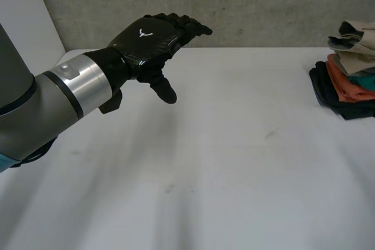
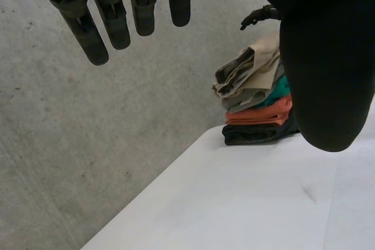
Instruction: Fold the laundry.
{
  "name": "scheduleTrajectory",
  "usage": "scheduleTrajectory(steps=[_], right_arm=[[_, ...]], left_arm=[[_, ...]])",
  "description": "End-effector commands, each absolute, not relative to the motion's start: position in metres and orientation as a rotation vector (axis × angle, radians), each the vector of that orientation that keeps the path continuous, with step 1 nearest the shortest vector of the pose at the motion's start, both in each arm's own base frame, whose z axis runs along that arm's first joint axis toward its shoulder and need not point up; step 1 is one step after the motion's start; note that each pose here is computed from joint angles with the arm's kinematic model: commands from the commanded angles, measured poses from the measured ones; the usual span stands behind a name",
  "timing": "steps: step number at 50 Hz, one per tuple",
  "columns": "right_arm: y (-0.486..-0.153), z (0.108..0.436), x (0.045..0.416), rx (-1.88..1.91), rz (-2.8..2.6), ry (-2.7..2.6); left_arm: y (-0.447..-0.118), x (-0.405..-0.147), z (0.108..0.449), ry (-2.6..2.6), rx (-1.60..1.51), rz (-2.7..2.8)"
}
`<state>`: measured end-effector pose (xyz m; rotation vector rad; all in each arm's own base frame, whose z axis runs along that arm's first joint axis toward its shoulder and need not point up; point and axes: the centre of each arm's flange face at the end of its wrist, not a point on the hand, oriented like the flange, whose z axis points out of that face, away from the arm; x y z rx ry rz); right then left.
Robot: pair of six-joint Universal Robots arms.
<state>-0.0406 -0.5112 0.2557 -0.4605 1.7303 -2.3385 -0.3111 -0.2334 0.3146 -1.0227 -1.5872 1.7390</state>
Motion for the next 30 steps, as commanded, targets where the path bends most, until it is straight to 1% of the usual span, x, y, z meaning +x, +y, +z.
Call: scheduleTrajectory(steps=[1, 7, 14, 19, 22, 28, 30], right_arm=[[-0.484, 0.262, -0.042, -0.423, -2.276, 1.876], [-0.46, 0.258, -0.041, -0.465, -2.272, 2.032], [-0.443, 0.261, -0.072, -0.384, -2.321, 2.212], [-0.435, 0.274, -0.097, -0.29, -2.408, 2.293], [-0.432, 0.285, -0.105, -0.257, -2.471, 2.316], [-0.424, 0.307, -0.099, -0.26, -2.561, 2.318], [-0.417, 0.32, -0.089, -0.29, -2.601, 2.299]], left_arm=[[-0.229, -0.311, 0.319, -1.574, -1.025, 1.747], [-0.228, -0.312, 0.32, -1.569, -1.026, 1.744], [-0.227, -0.313, 0.319, -1.566, -1.029, 1.741], [-0.227, -0.313, 0.32, -1.563, -1.028, 1.741], [-0.227, -0.313, 0.32, -1.562, -1.028, 1.742], [-0.227, -0.313, 0.32, -1.563, -1.024, 1.739], [-0.227, -0.314, 0.32, -1.563, -1.021, 1.735]])
